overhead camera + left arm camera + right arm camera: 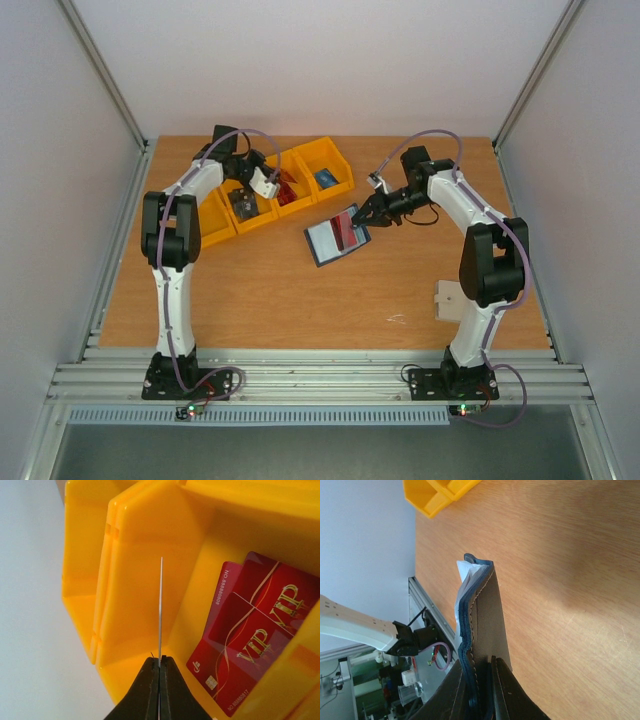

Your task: Take the credit cards out of the card holder

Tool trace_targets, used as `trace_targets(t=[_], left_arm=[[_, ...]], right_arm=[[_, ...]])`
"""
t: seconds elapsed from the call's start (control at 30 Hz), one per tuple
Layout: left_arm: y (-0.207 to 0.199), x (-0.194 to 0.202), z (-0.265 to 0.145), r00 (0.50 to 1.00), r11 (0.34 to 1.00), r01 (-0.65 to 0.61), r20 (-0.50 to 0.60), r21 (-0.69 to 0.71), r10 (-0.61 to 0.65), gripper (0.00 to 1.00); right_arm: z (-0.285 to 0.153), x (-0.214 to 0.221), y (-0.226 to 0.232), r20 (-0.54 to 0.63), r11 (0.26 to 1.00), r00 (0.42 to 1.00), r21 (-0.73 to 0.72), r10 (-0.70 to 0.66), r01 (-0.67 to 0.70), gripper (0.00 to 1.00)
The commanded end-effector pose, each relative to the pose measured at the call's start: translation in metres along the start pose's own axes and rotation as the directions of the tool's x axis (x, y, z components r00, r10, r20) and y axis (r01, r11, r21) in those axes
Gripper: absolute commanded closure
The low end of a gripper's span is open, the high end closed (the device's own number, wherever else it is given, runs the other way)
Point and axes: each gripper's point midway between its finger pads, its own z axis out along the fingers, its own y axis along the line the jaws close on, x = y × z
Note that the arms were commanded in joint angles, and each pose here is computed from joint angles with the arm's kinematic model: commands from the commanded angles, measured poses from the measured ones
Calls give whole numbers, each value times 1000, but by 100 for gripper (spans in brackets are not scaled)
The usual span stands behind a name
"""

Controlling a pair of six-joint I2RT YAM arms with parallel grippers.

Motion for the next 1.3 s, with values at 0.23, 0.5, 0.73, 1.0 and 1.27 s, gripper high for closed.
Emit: trace_targets(t=[0.23,0.5,0.73,1.0,1.27], left_arm=[[2,2,4,974,974,-225,2,5,225,83],[14,1,-3,967,967,-254,-12,-24,254,77],[75,-9,-29,970,938,-240,-94,-250,224,60],[139,-90,-130,952,861,298,56,-412,-302,47],[148,-204,-218,214,239,971,457,-4,-863,49]], right_arm=[[-7,-6,9,11,999,999,-21,-31,31,99],[-9,-6,15,17,999,999,-29,-46,46,99],[-23,-13,37,64,993,992,-46,-106,109,99],[-48,-25,87,206,963,955,-117,-214,241,99],[-70,-30,115,376,945,887,-75,-269,318,99]])
